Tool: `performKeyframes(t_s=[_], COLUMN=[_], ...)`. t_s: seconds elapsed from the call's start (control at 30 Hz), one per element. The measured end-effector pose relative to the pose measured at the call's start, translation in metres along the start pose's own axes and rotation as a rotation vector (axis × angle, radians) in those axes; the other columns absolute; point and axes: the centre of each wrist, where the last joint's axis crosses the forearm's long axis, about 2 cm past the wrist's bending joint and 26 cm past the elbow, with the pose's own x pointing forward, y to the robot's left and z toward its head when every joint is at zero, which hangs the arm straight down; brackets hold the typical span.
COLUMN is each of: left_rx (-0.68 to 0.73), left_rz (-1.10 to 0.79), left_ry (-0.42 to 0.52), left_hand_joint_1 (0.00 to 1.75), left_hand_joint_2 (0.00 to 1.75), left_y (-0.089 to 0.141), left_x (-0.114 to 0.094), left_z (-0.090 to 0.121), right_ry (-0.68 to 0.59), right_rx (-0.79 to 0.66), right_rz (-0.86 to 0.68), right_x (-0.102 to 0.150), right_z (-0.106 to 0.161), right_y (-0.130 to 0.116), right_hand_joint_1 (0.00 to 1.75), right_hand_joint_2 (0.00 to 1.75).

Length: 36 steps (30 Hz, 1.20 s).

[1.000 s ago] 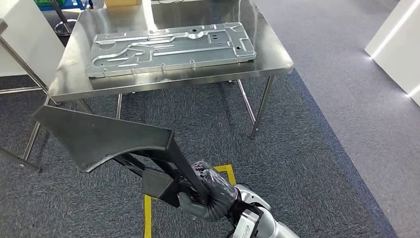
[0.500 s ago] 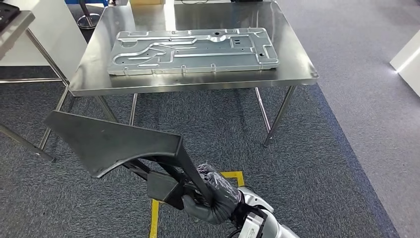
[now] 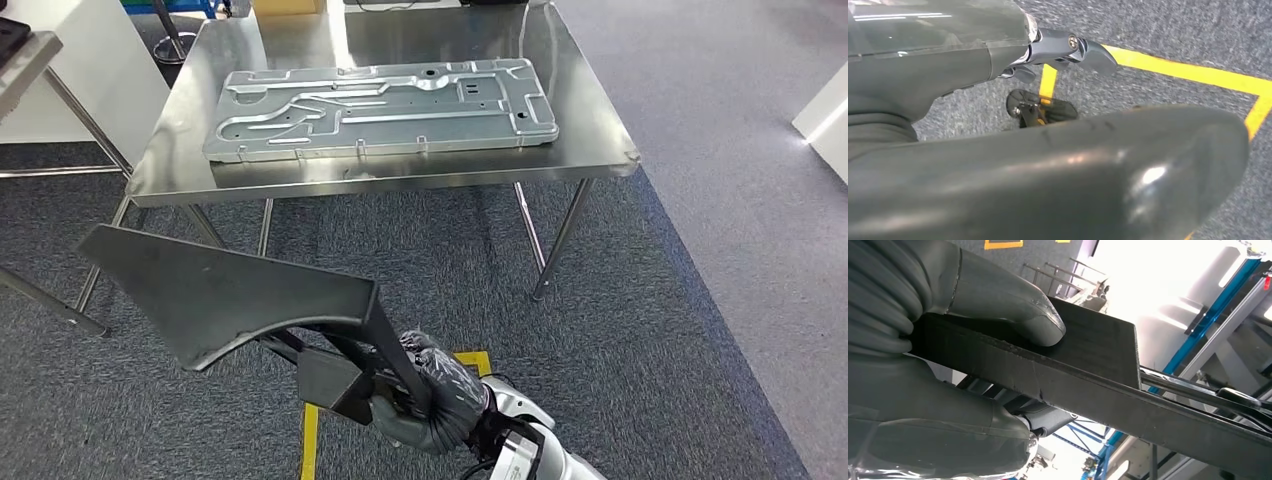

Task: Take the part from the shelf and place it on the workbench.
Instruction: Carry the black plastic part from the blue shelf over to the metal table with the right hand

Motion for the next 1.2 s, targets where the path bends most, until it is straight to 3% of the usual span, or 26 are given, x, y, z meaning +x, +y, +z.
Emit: performKeyframes(t_s=[1.2], left_rx=[-0.007], left_rz=[-0.016], left_ry=[-0.007], left_hand_joint_1=[0.00], left_hand_joint_2=[0.00], left_y=[0.001], left_x=[0.006], left_z=[-0.003], right_ry=[-0.045], right_rx=[-0.040], right_rz=[-0.005], right_x=[0.017], right_z=[0.001], right_y=[-0.005], right_hand_joint_1=[1.75], right_hand_joint_2=[1.75])
